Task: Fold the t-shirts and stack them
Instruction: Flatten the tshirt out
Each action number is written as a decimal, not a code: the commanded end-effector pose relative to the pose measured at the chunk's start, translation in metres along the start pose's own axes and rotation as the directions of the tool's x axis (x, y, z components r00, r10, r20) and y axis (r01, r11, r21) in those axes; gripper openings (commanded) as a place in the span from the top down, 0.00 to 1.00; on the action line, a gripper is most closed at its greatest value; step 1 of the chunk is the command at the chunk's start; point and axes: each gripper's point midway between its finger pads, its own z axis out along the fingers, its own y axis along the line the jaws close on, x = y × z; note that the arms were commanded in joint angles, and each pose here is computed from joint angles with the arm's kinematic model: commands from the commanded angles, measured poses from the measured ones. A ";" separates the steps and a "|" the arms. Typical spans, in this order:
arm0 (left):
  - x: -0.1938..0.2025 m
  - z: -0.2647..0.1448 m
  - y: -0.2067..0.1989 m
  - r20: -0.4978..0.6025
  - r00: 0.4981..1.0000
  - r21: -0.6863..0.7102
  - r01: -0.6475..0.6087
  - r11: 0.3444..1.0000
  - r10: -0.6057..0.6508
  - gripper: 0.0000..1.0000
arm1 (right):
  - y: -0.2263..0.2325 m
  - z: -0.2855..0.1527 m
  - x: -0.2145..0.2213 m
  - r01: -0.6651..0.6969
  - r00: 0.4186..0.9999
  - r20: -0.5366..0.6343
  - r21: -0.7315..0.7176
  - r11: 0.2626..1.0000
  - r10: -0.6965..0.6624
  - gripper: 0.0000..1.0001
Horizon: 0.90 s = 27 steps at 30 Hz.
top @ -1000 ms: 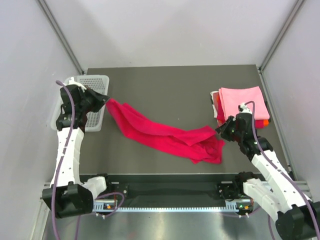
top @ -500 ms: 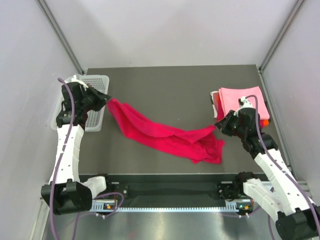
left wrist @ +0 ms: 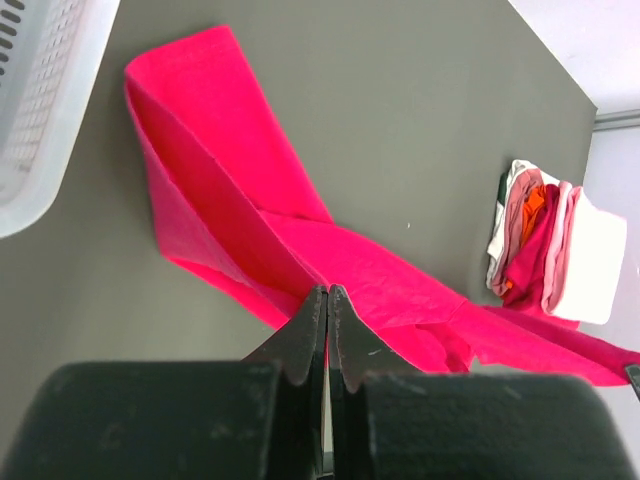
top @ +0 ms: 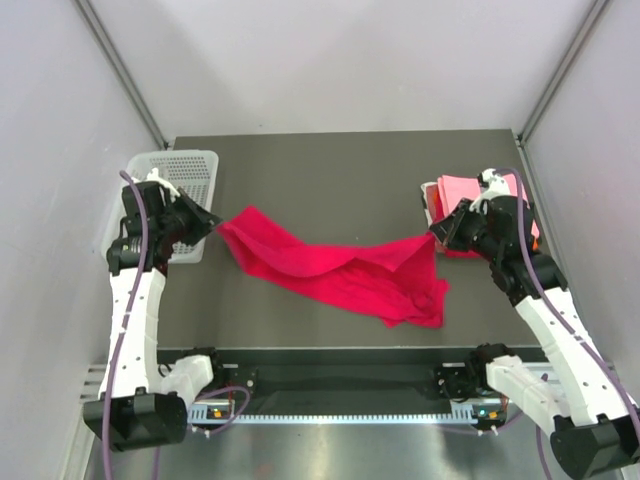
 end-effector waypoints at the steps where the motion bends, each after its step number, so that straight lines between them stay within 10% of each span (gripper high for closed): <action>1: 0.004 -0.015 0.000 0.020 1.000 -0.006 -0.022 1.000 0.022 1.00 | 0.006 -0.014 -0.019 0.067 0.996 0.053 0.001 0.998 -0.067 1.00; 27: 0.007 -0.041 0.001 0.033 0.999 -0.058 -0.035 0.998 0.037 1.00 | -0.001 -0.016 -0.024 0.019 0.991 0.128 0.029 0.999 -0.023 1.00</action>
